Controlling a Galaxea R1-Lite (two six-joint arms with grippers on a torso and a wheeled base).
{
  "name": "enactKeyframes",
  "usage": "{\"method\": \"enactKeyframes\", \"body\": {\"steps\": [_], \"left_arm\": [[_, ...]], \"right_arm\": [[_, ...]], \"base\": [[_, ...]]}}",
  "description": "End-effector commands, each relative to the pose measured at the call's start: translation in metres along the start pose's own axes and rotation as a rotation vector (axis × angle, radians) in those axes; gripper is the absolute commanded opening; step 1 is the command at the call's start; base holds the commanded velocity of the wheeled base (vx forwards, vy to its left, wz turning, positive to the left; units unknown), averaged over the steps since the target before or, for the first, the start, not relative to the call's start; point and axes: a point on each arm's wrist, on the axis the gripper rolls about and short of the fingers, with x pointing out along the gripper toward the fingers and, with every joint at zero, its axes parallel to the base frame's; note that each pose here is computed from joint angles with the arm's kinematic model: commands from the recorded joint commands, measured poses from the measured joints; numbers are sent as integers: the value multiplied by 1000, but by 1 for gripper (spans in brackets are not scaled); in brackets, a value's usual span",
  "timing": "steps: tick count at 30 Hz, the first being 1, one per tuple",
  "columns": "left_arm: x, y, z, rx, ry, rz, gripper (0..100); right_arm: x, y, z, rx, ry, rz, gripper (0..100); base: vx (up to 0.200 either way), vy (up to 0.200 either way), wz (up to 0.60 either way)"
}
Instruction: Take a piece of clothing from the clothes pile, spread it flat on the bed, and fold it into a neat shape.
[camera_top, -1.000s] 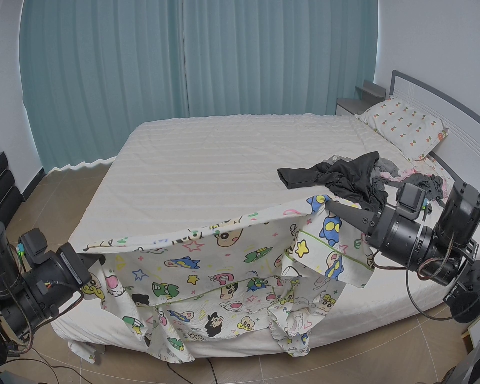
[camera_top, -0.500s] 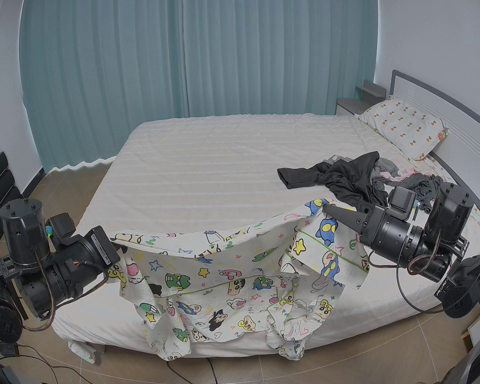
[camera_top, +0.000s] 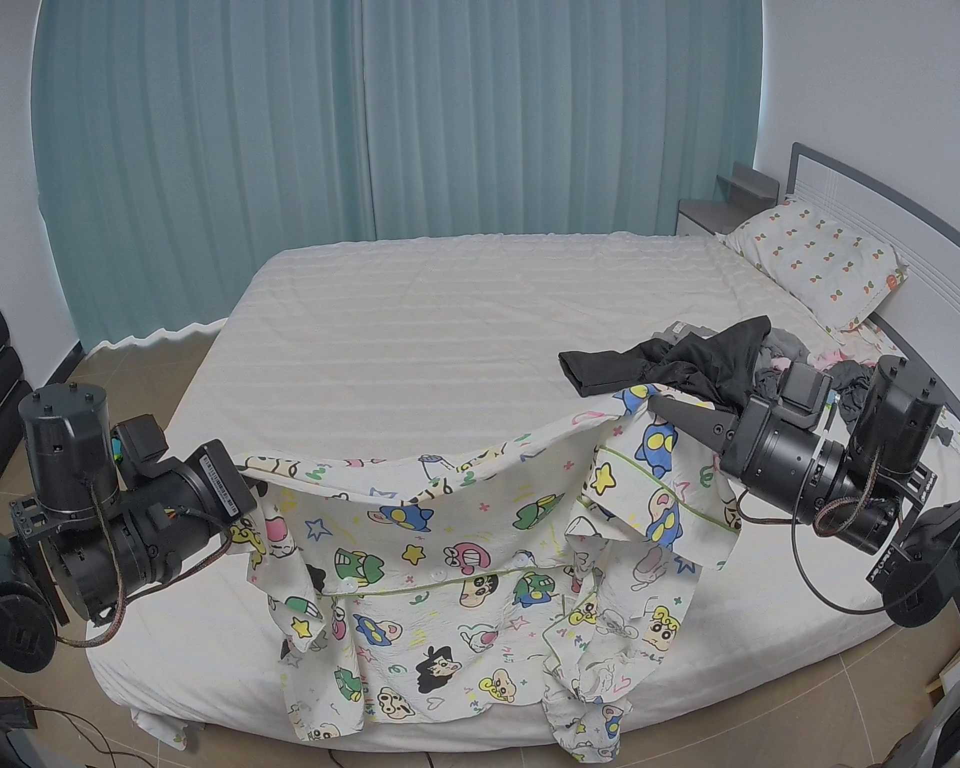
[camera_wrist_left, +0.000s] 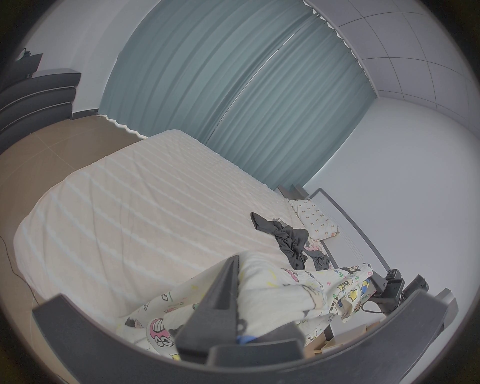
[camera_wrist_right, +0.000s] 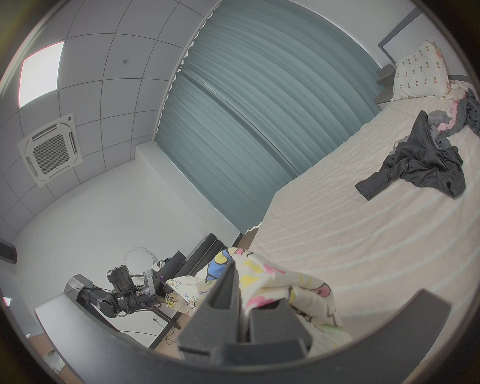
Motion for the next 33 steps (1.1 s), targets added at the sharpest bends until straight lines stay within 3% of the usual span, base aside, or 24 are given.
{"method": "enactKeyframes", "body": {"steps": [1, 10, 16, 33], "left_arm": [[11, 0, 0, 0, 11, 15, 0], [43, 3, 1, -3, 37, 66, 0], [85, 16, -12, -2, 99, 131, 0], [192, 65, -36, -14, 126, 241, 0]], "right_arm": [[4, -6, -1, 3, 7, -16, 0], [19, -28, -1, 15, 12, -67, 0], [36, -54, -9, 34, 38, -120, 0], [88, -136, -44, 85, 108, -244, 0]], "base": [[200, 0, 0], [200, 0, 0], [200, 0, 0], [0, 0, 0]]}}
